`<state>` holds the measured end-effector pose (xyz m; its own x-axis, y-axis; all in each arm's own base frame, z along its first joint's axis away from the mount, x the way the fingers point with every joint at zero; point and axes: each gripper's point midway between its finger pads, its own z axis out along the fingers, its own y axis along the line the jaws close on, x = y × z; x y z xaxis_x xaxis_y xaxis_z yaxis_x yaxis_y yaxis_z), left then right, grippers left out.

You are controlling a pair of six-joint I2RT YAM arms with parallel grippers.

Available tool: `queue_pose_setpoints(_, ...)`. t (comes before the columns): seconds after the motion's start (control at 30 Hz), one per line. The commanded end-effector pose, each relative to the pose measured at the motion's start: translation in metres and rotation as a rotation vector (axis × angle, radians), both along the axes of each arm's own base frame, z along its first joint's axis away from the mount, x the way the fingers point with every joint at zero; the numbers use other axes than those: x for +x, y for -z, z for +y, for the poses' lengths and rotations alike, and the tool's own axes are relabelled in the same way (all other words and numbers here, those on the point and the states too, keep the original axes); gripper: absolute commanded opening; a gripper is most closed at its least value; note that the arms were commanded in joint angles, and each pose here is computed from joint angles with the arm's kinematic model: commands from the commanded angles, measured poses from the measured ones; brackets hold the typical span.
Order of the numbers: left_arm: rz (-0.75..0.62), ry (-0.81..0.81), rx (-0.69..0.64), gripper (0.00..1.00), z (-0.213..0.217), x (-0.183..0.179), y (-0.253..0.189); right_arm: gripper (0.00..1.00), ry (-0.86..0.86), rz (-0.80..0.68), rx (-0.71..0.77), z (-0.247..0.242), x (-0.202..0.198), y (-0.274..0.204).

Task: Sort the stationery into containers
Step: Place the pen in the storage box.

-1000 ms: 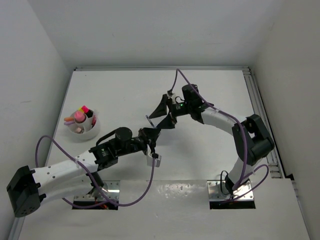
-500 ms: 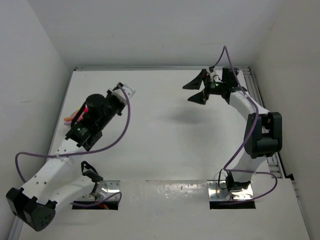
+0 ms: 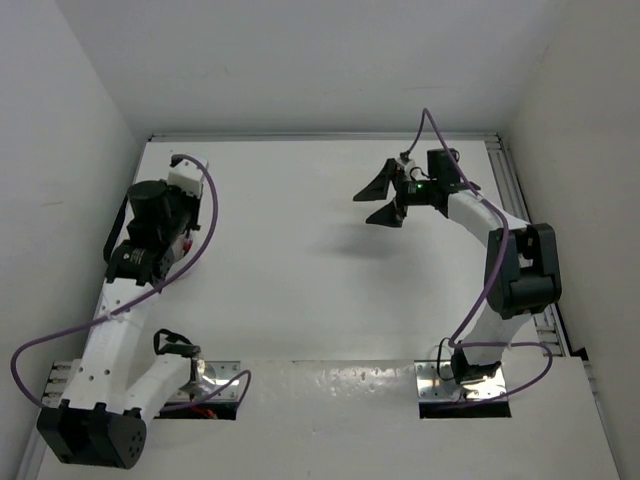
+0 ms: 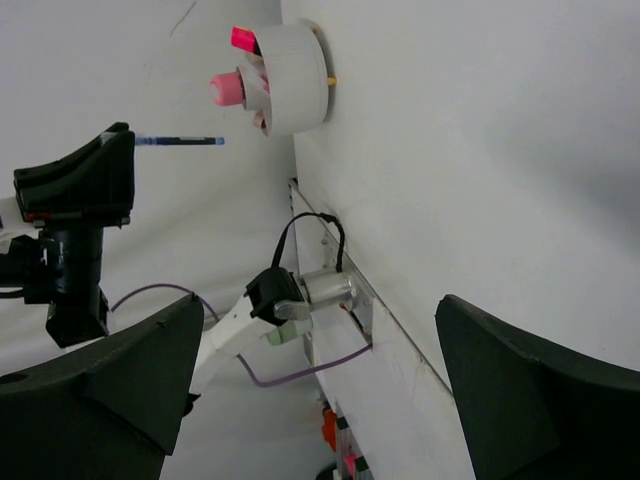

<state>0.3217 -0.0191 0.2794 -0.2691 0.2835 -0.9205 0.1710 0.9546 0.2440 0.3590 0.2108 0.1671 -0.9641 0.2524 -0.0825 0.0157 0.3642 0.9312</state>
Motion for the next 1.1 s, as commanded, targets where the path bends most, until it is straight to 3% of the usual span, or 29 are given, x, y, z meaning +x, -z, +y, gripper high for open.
queue_pose_setpoints(0.0,-0.045,0.042,0.042,0.00,0.007,-0.006,-0.007,0.96,-0.022,-0.069,-0.001,0.003,-0.006,-0.011)
queue_pose_setpoints(0.7,0.032,0.114,0.073,0.03,0.045,0.033,0.054,0.98,-0.024,-0.069,-0.050,-0.013,-0.005,-0.001)
queue_pose_setpoints(1.07,0.063,0.144,-0.010,0.19,0.047,0.019,0.086,0.98,-0.017,-0.064,-0.054,-0.019,-0.006,0.000)
